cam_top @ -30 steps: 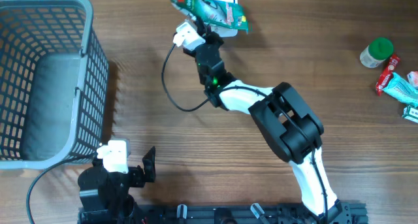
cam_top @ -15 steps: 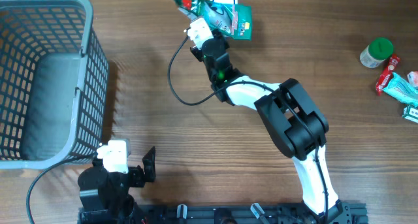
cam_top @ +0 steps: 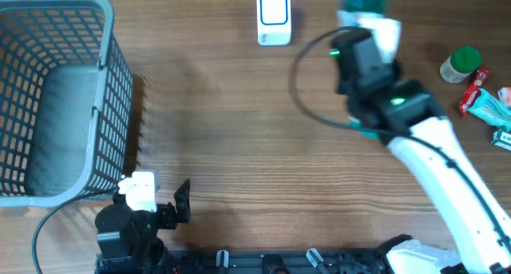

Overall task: Scan the item barcode
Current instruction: 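Carry the gloves pack to the right edge and release it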

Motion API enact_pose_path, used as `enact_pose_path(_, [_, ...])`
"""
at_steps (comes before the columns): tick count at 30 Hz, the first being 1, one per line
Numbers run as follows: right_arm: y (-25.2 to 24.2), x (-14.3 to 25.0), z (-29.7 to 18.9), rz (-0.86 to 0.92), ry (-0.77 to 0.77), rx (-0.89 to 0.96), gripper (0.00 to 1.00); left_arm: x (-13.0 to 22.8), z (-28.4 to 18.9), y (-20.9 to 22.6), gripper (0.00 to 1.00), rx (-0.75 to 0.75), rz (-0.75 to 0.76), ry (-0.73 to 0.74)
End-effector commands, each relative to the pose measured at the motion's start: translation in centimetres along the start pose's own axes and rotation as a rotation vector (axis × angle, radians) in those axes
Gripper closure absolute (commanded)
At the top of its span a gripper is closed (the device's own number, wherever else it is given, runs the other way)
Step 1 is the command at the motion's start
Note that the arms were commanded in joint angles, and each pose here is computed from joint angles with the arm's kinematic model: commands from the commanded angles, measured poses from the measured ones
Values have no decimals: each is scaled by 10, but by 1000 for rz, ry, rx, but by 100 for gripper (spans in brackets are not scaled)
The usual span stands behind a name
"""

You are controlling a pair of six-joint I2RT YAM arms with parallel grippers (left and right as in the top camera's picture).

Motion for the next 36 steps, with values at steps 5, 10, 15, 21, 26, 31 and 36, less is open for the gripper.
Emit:
enact_pose_path(5, [-154, 11, 75, 551, 17, 562, 95, 0, 1, -1, 0, 4, -6, -2])
enact_pose_path(10, [-141, 46, 139, 345, 227, 420, 95, 0, 1, -1, 0, 4, -6, -2])
enact_pose_path(15, [-135, 59, 152, 358, 278, 430, 85, 0, 1, -1, 0, 4, -6, -2])
enact_pose_path(21, [-132, 44, 144, 401, 250, 387, 0, 0, 1, -1, 0, 4, -6, -2])
enact_pose_path(26, [-104, 13, 90, 353, 200, 79, 0, 0, 1, -1, 0, 4, -6, -2])
enact_pose_path(31, [-69, 60, 97, 196, 438, -119, 5, 0, 1, -1, 0, 4, -6, -2])
enact_pose_path(36, [-80, 131, 154, 207, 586, 117, 87, 0, 1, -1, 0, 4, -6, -2])
Point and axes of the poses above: each gripper's point midway between its finger pads, its own z axis out along the fingers, its own y axis along the line the jaws close on, x = y × z, the point moved 5 cm from there along -z, back along the fingers, and after that the axes turned 7 degrees about z, right-handed, at the moved point
